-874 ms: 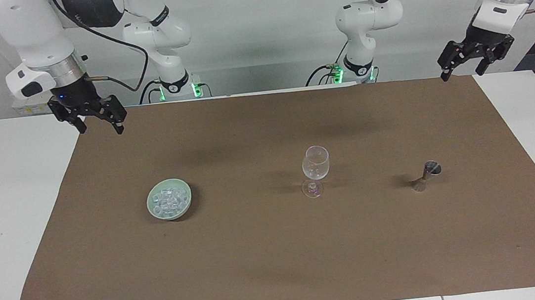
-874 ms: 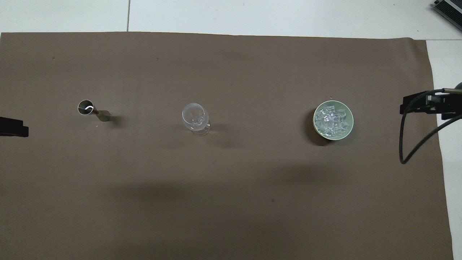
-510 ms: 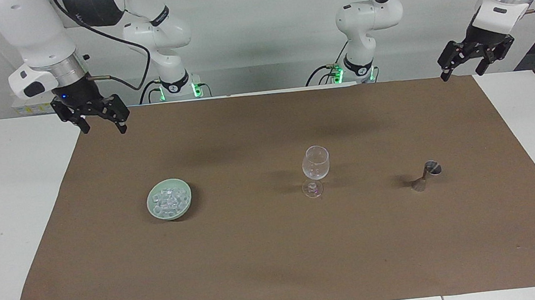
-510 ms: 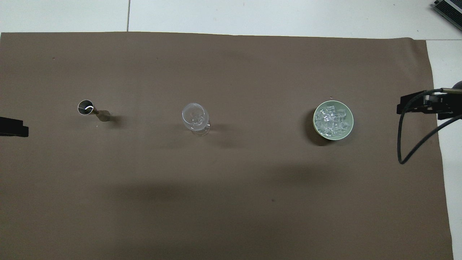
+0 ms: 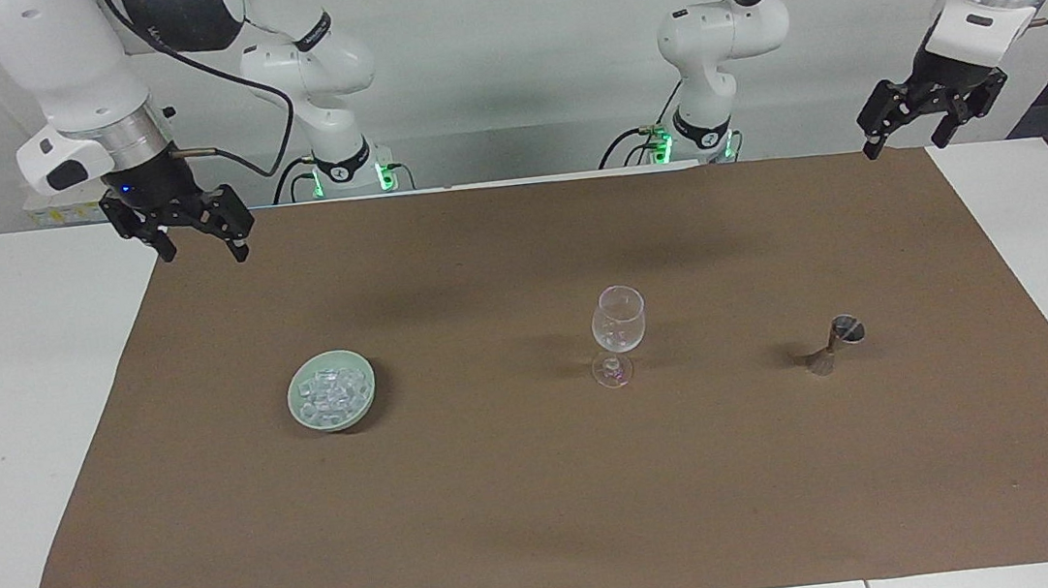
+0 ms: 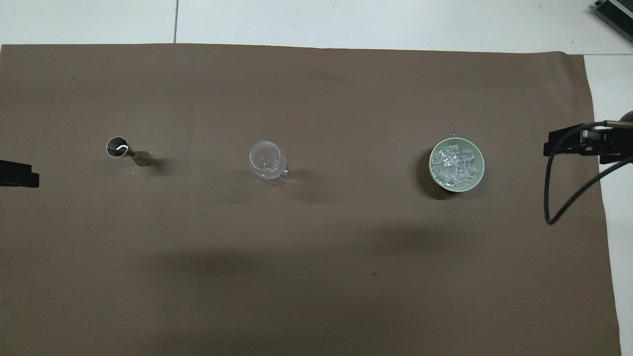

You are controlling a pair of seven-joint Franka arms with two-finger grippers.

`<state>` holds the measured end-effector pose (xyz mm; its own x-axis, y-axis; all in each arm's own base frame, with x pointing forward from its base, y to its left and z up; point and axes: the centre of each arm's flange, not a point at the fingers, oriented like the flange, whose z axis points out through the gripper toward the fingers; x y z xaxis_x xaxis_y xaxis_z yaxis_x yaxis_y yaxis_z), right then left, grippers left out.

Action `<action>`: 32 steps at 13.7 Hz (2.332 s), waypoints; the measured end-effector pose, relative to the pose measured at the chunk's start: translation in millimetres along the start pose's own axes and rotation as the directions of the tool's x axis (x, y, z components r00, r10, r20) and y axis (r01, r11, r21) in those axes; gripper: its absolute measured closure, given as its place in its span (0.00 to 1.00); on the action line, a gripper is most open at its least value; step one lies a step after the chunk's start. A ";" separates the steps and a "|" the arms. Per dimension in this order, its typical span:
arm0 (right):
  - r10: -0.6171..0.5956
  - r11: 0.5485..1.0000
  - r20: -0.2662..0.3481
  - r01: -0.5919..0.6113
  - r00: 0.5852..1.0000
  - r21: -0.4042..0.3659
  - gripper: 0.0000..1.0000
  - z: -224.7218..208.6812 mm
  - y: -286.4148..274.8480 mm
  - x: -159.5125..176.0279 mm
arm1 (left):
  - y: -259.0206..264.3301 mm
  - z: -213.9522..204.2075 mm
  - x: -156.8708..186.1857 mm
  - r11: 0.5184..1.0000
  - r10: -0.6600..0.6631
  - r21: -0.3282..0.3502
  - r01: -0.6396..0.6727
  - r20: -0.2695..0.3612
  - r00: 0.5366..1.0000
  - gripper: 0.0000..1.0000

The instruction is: Pour wine and add ice with both arms

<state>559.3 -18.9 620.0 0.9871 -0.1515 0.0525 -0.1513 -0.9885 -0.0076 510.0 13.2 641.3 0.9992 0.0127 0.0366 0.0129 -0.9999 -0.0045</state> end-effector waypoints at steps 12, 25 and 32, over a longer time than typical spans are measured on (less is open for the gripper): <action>0.000 1.000 0.000 0.000 1.000 0.000 0.00 0.0 0.0 0.0 | 25.6 -8.1 3.1 0.999 0.032 -0.023 -0.033 -0.043 0.999 0.00; 0.000 1.000 0.000 0.000 1.000 0.000 0.00 0.0 0.0 0.0 | 7.3 -8.0 11.9 0.991 0.130 -0.011 -0.131 -0.091 0.987 0.00; 0.000 1.000 0.000 0.000 1.000 0.000 0.00 0.0 0.0 0.0 | 17.5 -18.7 8.7 0.989 0.148 -0.005 -0.149 -0.110 0.983 0.00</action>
<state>559.3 -18.8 620.0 0.9871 -0.1515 0.0525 -0.1513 -0.9885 -0.0080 518.2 -4.3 660.2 0.9800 -0.1360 0.1454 -0.1367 -0.9906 -0.0049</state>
